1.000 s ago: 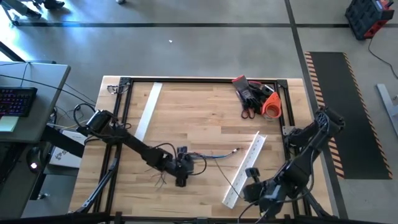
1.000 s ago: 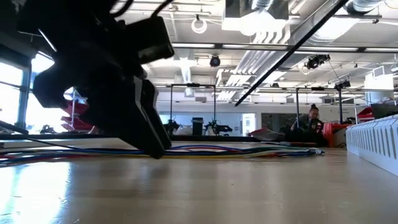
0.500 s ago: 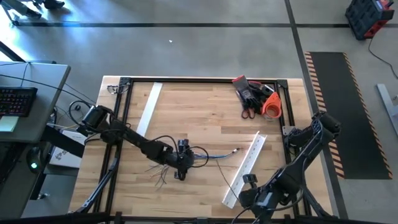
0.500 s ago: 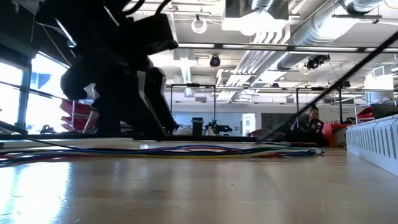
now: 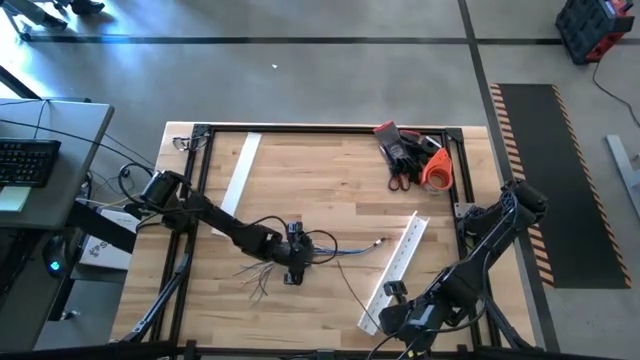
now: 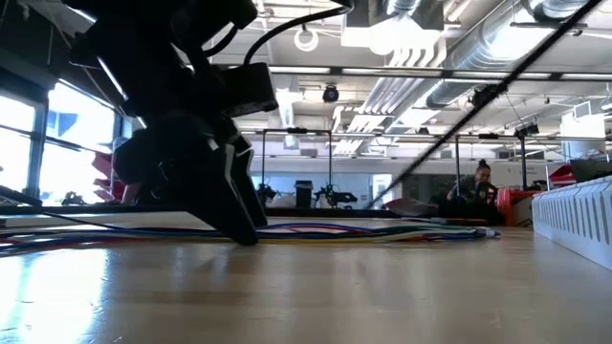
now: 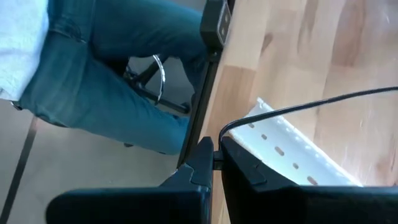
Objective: Ziptie cables
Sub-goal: Wrap the colored cables with the black zip tie
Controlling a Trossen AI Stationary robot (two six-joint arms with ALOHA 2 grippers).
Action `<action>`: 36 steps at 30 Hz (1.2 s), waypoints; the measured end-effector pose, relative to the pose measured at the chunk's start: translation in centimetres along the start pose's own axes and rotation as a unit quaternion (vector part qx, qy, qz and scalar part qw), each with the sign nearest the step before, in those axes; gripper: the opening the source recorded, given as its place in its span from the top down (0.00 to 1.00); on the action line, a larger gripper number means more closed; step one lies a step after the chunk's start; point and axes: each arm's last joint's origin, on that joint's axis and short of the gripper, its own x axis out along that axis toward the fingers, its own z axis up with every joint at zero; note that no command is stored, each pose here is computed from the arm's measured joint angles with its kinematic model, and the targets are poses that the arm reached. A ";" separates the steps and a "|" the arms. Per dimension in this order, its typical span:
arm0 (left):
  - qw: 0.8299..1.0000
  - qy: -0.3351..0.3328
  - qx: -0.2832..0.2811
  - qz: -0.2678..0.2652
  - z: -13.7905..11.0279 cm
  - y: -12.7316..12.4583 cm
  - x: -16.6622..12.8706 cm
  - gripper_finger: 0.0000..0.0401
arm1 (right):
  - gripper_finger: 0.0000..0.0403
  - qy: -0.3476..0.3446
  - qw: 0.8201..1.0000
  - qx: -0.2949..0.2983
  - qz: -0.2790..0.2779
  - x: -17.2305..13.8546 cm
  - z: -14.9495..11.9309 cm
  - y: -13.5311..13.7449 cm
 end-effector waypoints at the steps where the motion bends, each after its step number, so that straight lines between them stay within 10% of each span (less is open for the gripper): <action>1: 1.000 -0.001 0.002 0.002 0.1 -0.1 -0.2 0.32 | 1.00 -0.001 1.000 -0.001 0.001 0.0 0.0 0.0; 10: 0.999 -0.013 0.021 0.044 0.9 -0.1 -1.6 0.32 | 1.00 -0.003 1.000 -0.007 0.001 0.0 0.1 -0.1; 24: 0.994 0.024 -0.066 -0.078 -0.9 1.6 0.3 0.46 | 1.00 -0.009 1.000 -0.015 0.005 0.0 0.3 0.0; 36: 0.993 -0.062 -0.048 -0.089 1.1 2.1 -5.5 0.50 | 1.00 -0.009 1.000 -0.016 0.005 0.0 0.2 0.0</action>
